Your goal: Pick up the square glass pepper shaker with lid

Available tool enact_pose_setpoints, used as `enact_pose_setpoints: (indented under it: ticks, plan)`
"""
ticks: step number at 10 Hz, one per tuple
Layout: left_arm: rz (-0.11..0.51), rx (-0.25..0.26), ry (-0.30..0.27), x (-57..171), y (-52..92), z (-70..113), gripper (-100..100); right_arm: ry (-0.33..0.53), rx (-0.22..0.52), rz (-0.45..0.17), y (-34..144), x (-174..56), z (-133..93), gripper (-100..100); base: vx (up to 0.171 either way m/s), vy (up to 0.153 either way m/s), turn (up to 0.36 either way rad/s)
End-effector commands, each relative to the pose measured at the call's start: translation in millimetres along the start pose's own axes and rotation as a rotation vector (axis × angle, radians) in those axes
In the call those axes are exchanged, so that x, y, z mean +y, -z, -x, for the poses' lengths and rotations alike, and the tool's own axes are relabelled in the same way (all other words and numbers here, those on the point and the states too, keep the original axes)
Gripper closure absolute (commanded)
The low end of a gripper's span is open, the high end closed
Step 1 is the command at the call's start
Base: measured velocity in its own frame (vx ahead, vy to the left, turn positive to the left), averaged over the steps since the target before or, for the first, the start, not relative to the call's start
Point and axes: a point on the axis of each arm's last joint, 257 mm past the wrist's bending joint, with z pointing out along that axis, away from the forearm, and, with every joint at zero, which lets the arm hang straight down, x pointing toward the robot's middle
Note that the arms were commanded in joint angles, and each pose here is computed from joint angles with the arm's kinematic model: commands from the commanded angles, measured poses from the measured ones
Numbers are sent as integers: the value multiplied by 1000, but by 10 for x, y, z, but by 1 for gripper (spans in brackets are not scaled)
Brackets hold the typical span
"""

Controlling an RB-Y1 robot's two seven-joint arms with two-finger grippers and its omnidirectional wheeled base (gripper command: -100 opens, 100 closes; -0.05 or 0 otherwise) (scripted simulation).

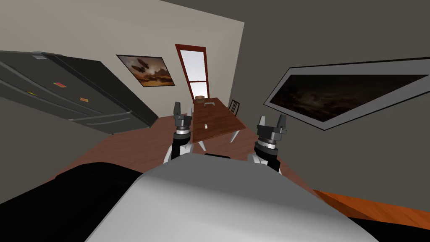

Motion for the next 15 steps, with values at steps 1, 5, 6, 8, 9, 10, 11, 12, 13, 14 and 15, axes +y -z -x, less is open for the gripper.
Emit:
enact_pose_setpoints:
  ticks: [1,5,6,8,9,10,11,12,13,14,15]
  plan:
    - [24,34,-19,150,49,-72,-100,0,0,0,0,0,0,0,-11,26,-198]
    - [85,102,-68,525,195,-200,-100,0,0,0,0,0,0,0,-28,59,-176]
    - [95,103,-68,568,214,-200,-100,0,0,0,0,0,0,0,-24,48,-42]
    - [120,124,-85,711,280,-233,-100,0,0,0,0,0,0,0,-21,39,-90]
    - [147,148,-104,866,357,-263,-100,0,0,0,0,0,0,0,-23,32,-141]
    - [163,172,-125,979,414,-293,-100,0,0,0,0,0,0,0,-51,67,-248]
    - [176,172,-125,1032,445,-291,-100,0,0,0,0,0,0,0,-38,65,-92]
    - [204,199,-148,1194,536,-314,-100,0,0,0,0,0,0,0,-21,54,-176]
    - [225,226,-173,1330,617,-334,-100,0,0,0,0,0,0,0,-36,78,-284]
    - [239,227,-173,1387,655,-330,-100,0,0,0,0,0,0,0,-33,64,-83]
    - [253,255,-199,1497,721,-346,-100,0,0,0,0,0,1,0,-34,48,-167]
